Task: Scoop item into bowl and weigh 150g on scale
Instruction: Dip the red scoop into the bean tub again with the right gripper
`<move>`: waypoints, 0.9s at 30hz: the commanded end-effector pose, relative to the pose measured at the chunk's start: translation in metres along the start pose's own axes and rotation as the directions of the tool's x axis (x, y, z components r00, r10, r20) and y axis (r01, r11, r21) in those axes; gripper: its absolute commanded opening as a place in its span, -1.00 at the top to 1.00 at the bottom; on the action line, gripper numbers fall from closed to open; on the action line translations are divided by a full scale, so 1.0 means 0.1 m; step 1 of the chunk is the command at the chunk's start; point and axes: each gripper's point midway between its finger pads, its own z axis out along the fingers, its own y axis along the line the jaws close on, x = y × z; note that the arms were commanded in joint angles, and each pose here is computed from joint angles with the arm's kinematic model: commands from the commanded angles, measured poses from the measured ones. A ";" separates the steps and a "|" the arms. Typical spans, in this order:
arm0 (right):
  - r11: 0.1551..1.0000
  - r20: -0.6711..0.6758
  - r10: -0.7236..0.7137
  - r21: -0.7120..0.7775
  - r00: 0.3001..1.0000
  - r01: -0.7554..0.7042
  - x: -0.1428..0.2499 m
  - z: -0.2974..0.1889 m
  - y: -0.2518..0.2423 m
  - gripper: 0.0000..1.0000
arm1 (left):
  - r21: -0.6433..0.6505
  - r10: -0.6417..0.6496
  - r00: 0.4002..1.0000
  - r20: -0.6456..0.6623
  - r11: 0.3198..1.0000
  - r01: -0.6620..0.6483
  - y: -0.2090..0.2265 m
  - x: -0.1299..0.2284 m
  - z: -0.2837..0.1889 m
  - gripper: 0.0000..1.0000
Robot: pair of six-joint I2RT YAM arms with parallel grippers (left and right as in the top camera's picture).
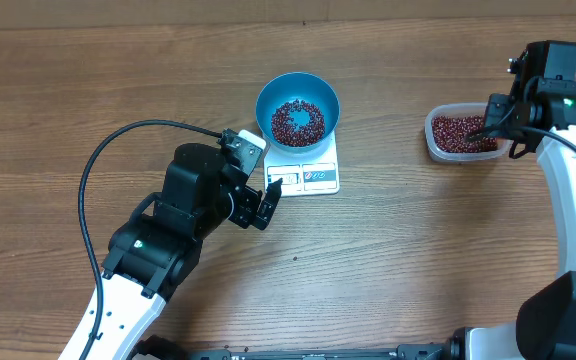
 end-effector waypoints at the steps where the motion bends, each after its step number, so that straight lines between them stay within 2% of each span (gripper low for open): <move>1: 0.999 -0.015 -0.017 0.031 1.000 0.018 -0.04 0.09 -0.02 0.93 | 0.005 -0.010 1.000 0.017 1.000 0.010 0.00 -0.08 -0.02 -0.99; 12: 0.997 -0.049 -0.066 -0.041 0.997 0.064 0.02 0.26 0.27 0.93 | 0.005 -0.009 1.000 0.016 1.000 0.009 0.00 -0.08 -0.02 -0.99; 27: 0.994 -0.139 -0.104 -0.034 0.985 0.101 0.20 0.58 0.32 0.93 | 0.005 -0.010 1.000 0.017 1.000 0.010 0.00 -0.08 -0.02 -0.99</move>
